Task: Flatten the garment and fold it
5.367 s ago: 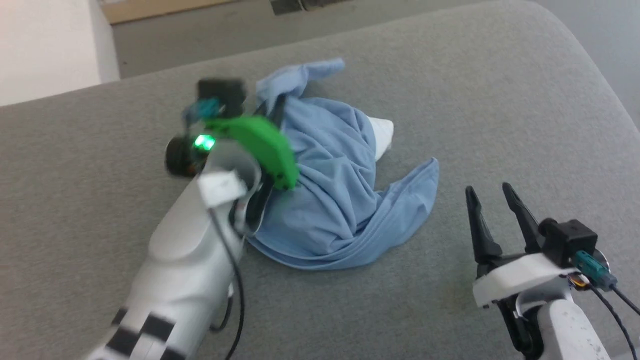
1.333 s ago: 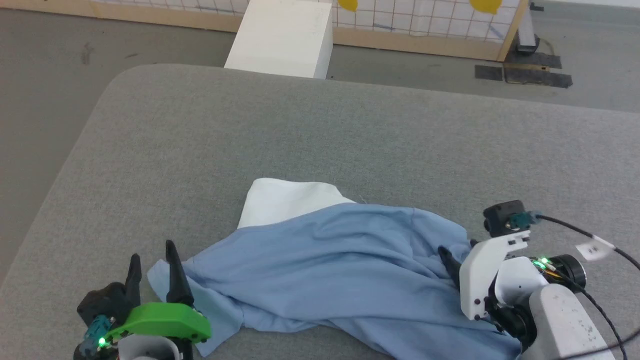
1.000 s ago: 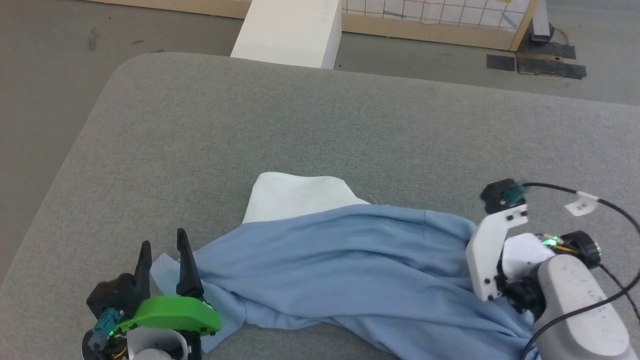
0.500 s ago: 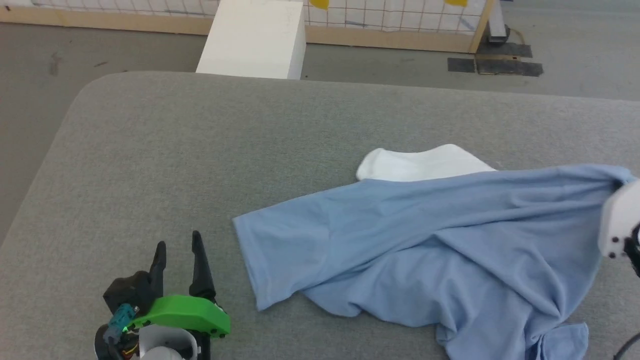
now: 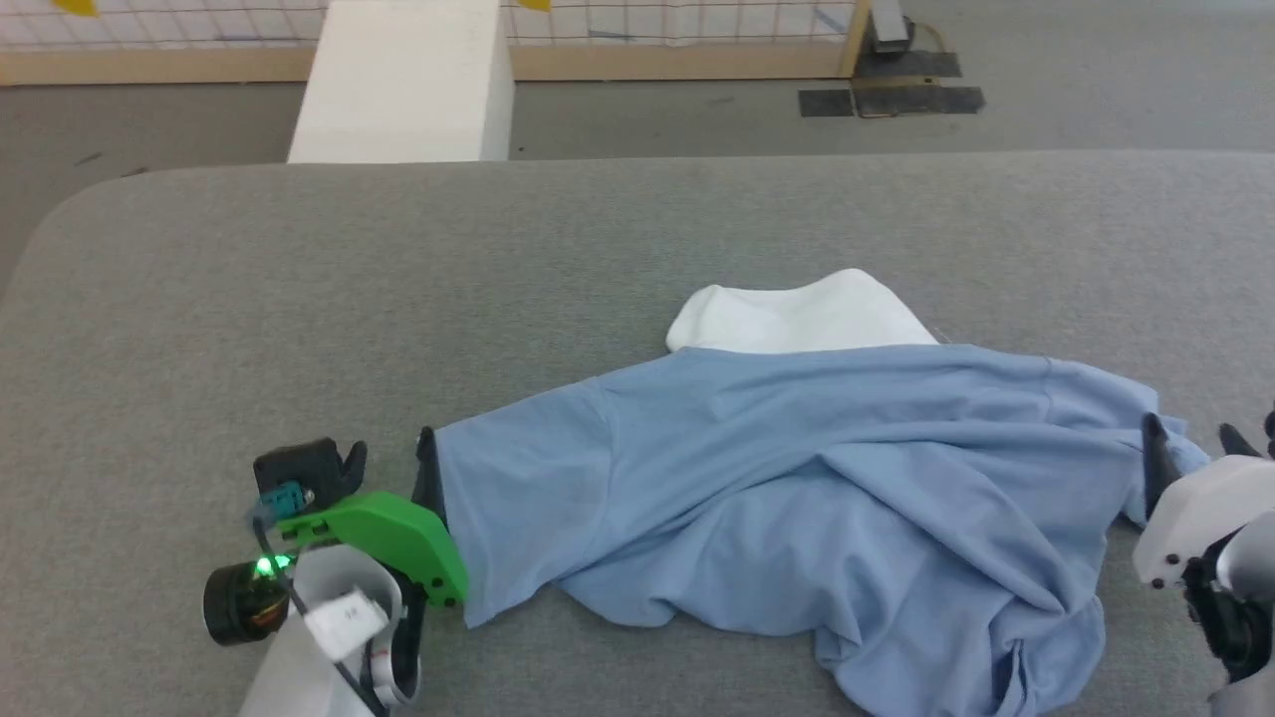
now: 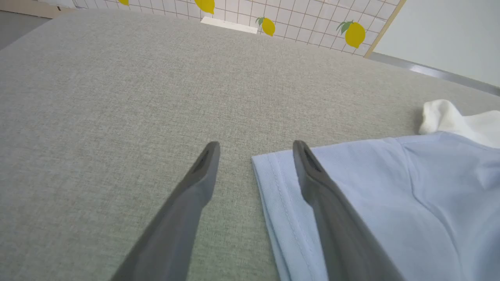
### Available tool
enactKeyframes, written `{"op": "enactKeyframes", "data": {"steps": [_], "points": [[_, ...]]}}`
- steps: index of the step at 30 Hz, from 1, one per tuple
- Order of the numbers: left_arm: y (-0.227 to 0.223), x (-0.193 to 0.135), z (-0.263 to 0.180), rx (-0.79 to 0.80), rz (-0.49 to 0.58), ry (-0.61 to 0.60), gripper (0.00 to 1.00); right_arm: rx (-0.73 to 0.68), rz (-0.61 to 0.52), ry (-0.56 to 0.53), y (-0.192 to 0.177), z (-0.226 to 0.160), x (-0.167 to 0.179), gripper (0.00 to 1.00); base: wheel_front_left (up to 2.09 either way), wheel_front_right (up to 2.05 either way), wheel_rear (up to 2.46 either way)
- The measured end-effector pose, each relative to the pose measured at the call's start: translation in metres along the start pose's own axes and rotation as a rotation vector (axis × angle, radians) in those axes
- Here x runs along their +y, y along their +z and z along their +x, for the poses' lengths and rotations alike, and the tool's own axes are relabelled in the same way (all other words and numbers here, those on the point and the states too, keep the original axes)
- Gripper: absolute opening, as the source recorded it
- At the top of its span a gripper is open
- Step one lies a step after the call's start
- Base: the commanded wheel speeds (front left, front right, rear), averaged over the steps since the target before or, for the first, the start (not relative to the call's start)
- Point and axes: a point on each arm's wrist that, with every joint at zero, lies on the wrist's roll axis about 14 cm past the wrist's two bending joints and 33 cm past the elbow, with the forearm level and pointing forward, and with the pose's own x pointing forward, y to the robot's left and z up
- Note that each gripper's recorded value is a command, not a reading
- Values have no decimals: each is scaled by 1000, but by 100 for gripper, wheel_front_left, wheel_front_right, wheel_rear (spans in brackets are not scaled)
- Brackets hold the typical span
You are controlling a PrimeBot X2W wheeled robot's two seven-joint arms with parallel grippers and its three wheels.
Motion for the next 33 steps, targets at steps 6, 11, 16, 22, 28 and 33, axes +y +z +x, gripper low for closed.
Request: {"op": "enactKeyframes", "data": {"steps": [6,11,16,22,28,33], "points": [[-27,4,20,235,28,50,100,-122,31,26,1,-23,5,100,0,0,0],[-39,-1,30,358,40,43,100,-175,60,17,-1,-44,0,100,0,0,0],[-50,-13,33,487,39,-2,100,-168,97,8,-11,-58,-3,100,0,0,0],[-59,-36,25,591,34,-101,0,-169,104,-1,-14,-66,-6,100,0,0,0],[-37,-25,25,437,24,-66,0,-192,88,26,-3,-64,3,100,0,0,0],[-9,3,26,284,4,23,0,-223,55,34,13,-56,7,100,0,0,0]]}}
